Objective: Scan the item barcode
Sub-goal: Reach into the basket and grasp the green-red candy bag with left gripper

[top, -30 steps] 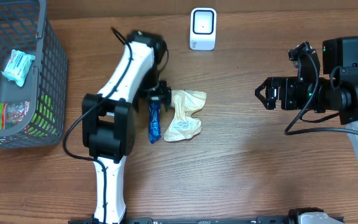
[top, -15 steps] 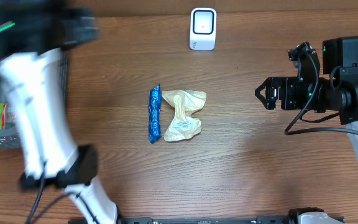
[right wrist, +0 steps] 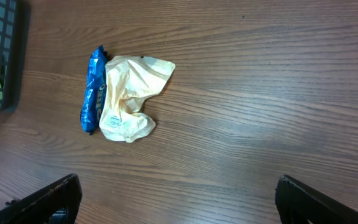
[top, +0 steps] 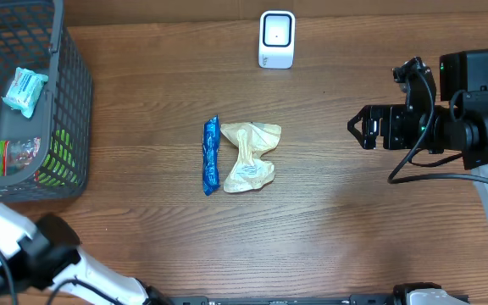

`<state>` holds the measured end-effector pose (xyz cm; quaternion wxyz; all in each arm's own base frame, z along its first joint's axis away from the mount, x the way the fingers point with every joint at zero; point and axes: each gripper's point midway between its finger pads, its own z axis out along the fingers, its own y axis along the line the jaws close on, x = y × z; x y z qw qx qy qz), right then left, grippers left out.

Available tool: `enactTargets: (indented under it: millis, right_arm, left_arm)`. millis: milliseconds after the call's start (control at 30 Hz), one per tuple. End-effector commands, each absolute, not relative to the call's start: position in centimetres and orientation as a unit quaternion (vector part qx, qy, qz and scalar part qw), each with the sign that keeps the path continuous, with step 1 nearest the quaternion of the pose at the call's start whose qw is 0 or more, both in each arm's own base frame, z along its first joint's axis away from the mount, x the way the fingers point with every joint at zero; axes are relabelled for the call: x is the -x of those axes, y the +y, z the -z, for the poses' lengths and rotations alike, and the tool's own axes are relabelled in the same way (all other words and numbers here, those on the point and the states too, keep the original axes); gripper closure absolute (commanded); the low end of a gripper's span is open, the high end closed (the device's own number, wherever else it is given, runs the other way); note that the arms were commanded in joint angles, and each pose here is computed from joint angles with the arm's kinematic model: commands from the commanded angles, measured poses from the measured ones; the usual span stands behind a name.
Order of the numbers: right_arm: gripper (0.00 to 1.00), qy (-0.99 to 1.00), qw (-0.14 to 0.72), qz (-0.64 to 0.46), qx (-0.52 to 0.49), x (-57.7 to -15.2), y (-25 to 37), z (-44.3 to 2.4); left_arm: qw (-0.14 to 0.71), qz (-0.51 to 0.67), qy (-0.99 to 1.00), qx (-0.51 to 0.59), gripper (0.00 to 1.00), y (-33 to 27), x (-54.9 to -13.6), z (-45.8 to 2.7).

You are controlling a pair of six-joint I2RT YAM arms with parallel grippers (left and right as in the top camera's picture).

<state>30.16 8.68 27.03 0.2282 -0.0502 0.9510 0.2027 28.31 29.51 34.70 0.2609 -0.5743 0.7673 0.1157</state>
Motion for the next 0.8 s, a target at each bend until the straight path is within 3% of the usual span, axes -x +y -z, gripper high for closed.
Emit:
enactTargets:
  millis: [0, 133, 367, 767]
  right_arm:
    - [0.0, 0.945, 0.246, -0.206, 0.055, -30.2, 8.7, -28.3]
    - [0.0, 0.947, 0.242, -0.206, 0.054, -30.0, 8.7, -28.2]
    - [0.0, 0.948, 0.237, -0.206, 0.053, -29.8, 8.7, -28.1]
    - [0.0, 0.947, 0.239, -0.206, 0.053, -29.9, 8.7, -28.1]
  left_arm:
    - [0.194, -0.111, 0.786, 0.577, 0.03, 31.3, -30.4, -29.1]
    - [0.158, -0.074, 0.813, 0.555, 0.04, 31.8, -33.7, -24.2]
    - [0.136, -0.066, 0.833, 0.532, 0.04, 31.8, -36.4, -20.5]
    - [0.043, -0.113, 0.834, 0.539, 0.02, 31.0, -35.4, -14.5]
